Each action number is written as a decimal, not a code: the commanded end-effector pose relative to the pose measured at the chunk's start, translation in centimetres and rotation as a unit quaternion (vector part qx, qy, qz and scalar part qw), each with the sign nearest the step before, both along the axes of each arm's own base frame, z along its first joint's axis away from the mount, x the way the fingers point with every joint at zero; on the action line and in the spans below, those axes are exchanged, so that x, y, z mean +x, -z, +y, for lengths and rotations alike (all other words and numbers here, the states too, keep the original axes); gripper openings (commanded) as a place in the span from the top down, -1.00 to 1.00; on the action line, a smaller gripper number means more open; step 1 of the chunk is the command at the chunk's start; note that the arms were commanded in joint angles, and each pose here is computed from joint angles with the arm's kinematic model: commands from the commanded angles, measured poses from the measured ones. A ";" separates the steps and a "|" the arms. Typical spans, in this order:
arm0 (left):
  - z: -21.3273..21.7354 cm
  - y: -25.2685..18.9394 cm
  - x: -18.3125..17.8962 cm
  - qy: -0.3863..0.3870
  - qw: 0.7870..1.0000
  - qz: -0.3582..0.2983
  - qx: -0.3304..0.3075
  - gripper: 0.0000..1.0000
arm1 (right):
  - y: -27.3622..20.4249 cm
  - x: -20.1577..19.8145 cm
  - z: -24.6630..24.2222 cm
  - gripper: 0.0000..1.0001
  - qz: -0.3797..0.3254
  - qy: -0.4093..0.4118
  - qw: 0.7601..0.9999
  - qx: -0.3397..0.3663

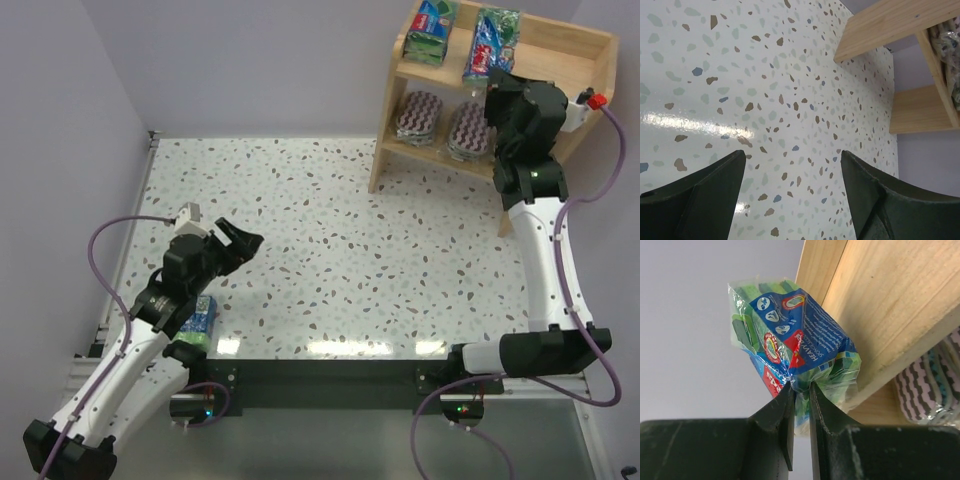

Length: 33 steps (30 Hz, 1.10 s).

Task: Place and organize the cleaning sponges onto the shelf

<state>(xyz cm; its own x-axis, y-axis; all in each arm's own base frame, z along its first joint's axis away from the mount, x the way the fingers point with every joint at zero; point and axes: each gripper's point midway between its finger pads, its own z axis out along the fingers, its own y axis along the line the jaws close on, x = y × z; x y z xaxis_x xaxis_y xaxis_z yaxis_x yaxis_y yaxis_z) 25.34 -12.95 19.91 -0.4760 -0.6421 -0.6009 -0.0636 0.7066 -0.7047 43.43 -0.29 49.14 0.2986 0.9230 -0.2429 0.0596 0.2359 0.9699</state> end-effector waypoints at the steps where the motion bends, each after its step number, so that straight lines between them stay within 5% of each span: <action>1: 0.7 -1.1 -0.1 -0.007 1.000 -0.016 0.016 -0.65 | -5.0 -0.6 -1.1 1.00 -0.082 0.026 0.994 0.064; 13: 1.0 -1.6 -0.1 -0.013 1.000 -0.018 0.019 -0.66 | -3.0 3.5 0.0 1.00 -0.051 0.002 0.992 0.111; 16: 1.1 -1.5 -0.2 -0.015 1.000 -0.016 0.022 -0.67 | -3.4 3.8 0.0 0.42 -0.057 0.000 0.992 0.109; 20: 1.1 -1.5 -0.1 -0.017 1.000 -0.015 0.021 -0.68 | -4.4 4.0 0.3 0.08 -0.071 -0.011 0.992 0.099; 29: 2.6 -2.1 -0.1 -0.047 0.998 -0.021 0.043 -0.72 | -7.7 2.5 1.8 -0.30 -0.134 -0.063 0.988 0.051; 33: 5.5 -1.5 0.0 -0.106 0.989 -0.006 0.099 -0.77 | -8.9 -1.0 3.0 -0.38 -0.164 -0.092 0.981 -0.045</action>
